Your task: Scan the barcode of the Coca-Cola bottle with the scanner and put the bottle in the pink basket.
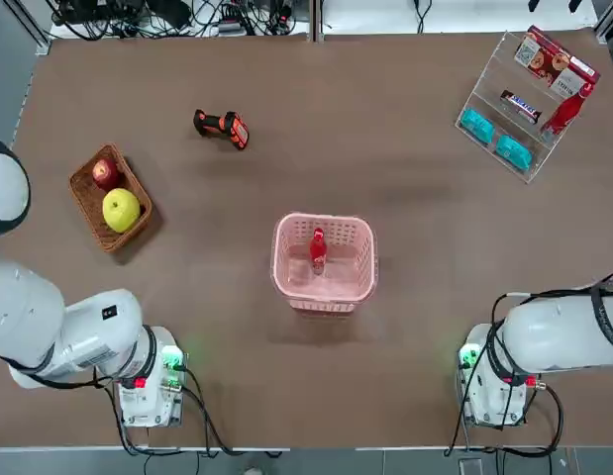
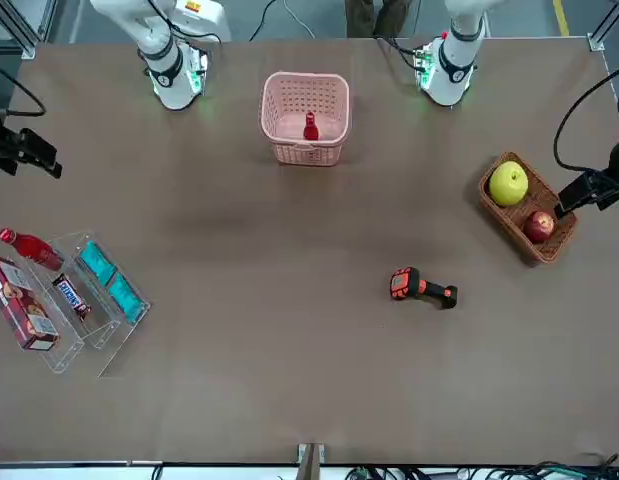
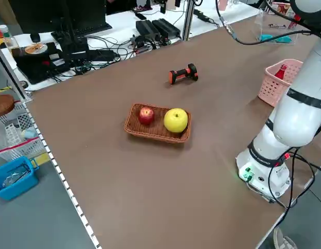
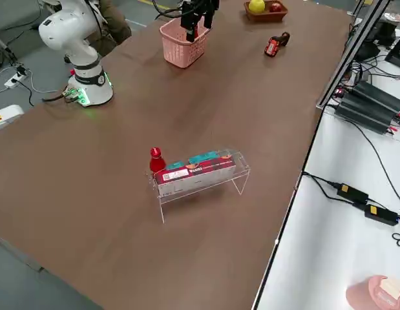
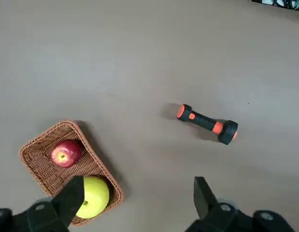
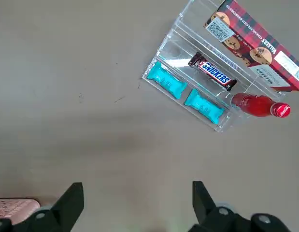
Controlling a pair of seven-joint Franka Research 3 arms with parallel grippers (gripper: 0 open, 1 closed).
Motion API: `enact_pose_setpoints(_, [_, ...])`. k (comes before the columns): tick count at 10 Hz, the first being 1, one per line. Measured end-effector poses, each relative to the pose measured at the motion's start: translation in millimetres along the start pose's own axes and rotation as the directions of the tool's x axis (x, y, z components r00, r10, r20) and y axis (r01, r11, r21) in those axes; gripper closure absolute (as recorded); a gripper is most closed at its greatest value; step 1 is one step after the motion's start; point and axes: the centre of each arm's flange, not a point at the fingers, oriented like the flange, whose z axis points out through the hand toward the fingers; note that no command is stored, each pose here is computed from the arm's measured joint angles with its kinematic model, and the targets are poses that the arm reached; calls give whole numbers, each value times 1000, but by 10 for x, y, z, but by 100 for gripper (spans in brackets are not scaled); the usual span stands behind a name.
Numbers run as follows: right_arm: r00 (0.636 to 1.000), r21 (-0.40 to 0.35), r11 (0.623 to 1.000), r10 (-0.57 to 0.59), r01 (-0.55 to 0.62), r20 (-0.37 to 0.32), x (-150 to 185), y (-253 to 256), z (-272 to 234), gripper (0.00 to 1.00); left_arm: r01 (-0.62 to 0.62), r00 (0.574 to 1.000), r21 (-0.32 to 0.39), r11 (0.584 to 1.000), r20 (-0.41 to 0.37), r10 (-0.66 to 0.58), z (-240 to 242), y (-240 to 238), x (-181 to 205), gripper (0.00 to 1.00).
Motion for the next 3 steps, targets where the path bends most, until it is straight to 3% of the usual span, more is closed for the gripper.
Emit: enact_pose_setpoints(3, [1000, 0, 1000, 1, -1, 0, 0, 6, -1, 1, -1, 1000, 3, 1000, -1, 1, -52, 25, -38, 0])
